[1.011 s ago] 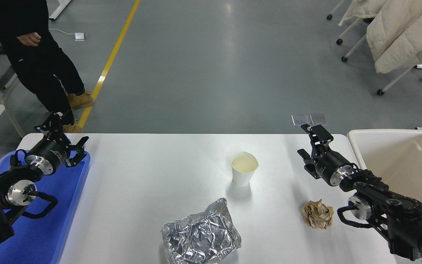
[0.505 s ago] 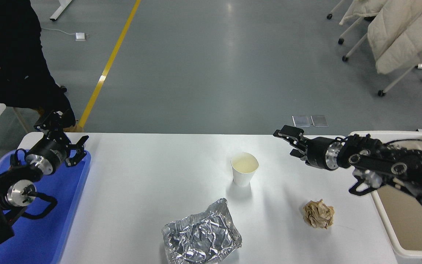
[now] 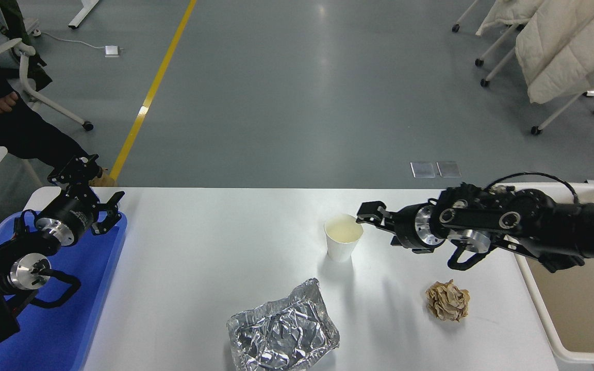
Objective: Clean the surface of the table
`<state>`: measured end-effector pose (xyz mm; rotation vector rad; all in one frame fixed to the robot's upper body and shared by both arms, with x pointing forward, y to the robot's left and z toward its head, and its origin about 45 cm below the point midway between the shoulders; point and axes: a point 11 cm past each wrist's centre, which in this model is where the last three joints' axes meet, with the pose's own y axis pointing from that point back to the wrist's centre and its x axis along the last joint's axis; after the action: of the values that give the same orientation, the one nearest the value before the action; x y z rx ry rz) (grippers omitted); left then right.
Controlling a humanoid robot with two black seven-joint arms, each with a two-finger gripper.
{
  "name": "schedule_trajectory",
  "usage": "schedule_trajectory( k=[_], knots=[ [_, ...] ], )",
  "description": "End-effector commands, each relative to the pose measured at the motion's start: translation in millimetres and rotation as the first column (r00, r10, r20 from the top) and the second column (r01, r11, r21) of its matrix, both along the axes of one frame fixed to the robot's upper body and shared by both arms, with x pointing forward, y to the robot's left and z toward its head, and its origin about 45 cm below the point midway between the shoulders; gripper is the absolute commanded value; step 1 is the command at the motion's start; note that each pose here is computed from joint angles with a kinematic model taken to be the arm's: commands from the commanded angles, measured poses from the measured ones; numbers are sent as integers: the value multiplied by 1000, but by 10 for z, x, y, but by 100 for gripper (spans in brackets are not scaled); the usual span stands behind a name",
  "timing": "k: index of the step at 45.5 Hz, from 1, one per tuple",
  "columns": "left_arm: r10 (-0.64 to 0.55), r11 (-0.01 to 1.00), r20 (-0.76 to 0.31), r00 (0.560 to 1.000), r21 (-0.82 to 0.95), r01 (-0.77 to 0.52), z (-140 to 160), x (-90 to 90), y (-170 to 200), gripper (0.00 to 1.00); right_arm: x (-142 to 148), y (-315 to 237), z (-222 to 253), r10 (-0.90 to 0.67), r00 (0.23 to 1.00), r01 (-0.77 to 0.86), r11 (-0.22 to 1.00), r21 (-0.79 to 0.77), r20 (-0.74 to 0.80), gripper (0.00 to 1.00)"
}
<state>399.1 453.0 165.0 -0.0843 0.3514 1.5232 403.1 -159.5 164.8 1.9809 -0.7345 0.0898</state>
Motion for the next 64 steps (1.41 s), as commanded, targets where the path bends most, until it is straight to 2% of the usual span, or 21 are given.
schedule_trajectory(
  k=[1,24,45,52,64],
  knots=[
    [0,1000,1,1000,0,0,5,5,-3,100,-32,324,-11,44,999,-44,999,-3,-11,98],
    [0,1000,0,1000,0,0,-2,0,-1,100,113,120,-114,30,999,-27,995,-96,30,98],
    [0,1000,0,1000,0,0,-2,0,-1,100,134,154,-469,17,1000,-13,990,-144,24,98],
    [0,1000,0,1000,0,0,-2,0,-1,100,233,-55,-499,-5,999,15,979,-203,49,96],
    [0,1000,0,1000,0,0,-2,0,-1,100,204,-121,-578,-18,999,25,978,-209,33,91]
  ],
)
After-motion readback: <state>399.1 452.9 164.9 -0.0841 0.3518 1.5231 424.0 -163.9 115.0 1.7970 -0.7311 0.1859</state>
